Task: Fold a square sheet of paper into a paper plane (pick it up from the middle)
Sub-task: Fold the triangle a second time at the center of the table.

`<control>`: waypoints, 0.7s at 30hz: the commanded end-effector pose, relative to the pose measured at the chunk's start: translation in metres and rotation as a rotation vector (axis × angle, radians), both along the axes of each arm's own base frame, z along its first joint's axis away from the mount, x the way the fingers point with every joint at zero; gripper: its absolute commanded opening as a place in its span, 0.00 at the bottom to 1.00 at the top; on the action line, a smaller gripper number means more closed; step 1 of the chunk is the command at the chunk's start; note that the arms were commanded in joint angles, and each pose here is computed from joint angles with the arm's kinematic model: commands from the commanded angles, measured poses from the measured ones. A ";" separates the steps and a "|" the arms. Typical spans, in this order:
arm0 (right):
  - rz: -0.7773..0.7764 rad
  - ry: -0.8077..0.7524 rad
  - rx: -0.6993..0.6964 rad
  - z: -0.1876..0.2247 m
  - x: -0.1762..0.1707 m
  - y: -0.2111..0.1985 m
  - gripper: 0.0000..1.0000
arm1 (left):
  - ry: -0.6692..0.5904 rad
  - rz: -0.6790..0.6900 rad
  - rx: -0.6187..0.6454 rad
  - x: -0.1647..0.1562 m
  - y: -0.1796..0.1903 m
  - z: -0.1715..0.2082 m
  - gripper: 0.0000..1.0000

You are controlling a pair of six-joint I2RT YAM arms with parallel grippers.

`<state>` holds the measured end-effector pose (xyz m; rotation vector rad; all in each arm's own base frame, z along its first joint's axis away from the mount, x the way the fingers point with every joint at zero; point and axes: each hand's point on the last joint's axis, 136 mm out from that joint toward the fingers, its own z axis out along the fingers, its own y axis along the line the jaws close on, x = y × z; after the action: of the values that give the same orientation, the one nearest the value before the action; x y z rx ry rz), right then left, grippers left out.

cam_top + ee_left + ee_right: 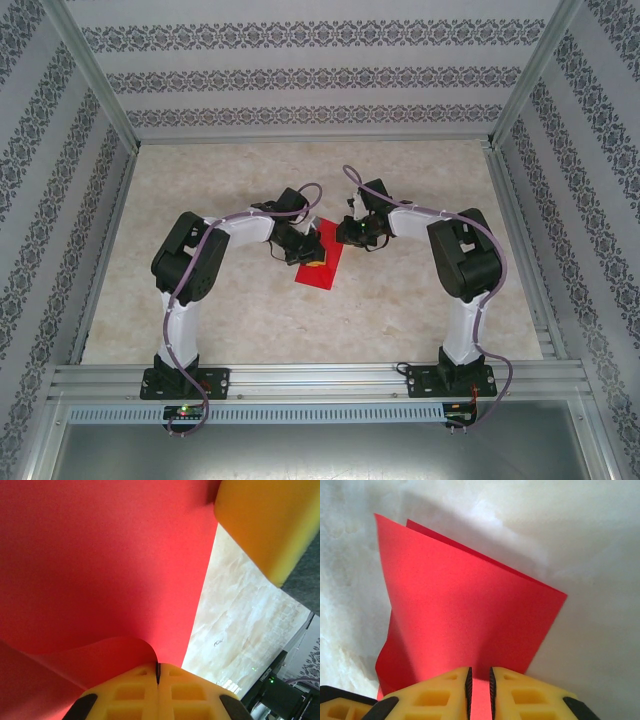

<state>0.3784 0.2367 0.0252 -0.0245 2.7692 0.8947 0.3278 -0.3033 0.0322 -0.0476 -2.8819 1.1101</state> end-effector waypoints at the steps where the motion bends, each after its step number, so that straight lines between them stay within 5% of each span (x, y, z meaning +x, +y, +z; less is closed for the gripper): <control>1: -0.002 -0.025 0.042 0.016 -0.003 0.001 0.20 | -0.010 -0.022 0.033 -0.010 0.005 0.002 0.05; 21: 0.032 0.036 -0.044 -0.019 -0.013 -0.002 0.18 | -0.031 -0.012 0.049 -0.002 0.003 0.010 0.13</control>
<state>0.3724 0.2366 0.0189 -0.0257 2.7790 0.9065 0.3253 -0.2977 0.0249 -0.0346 -2.9041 1.0497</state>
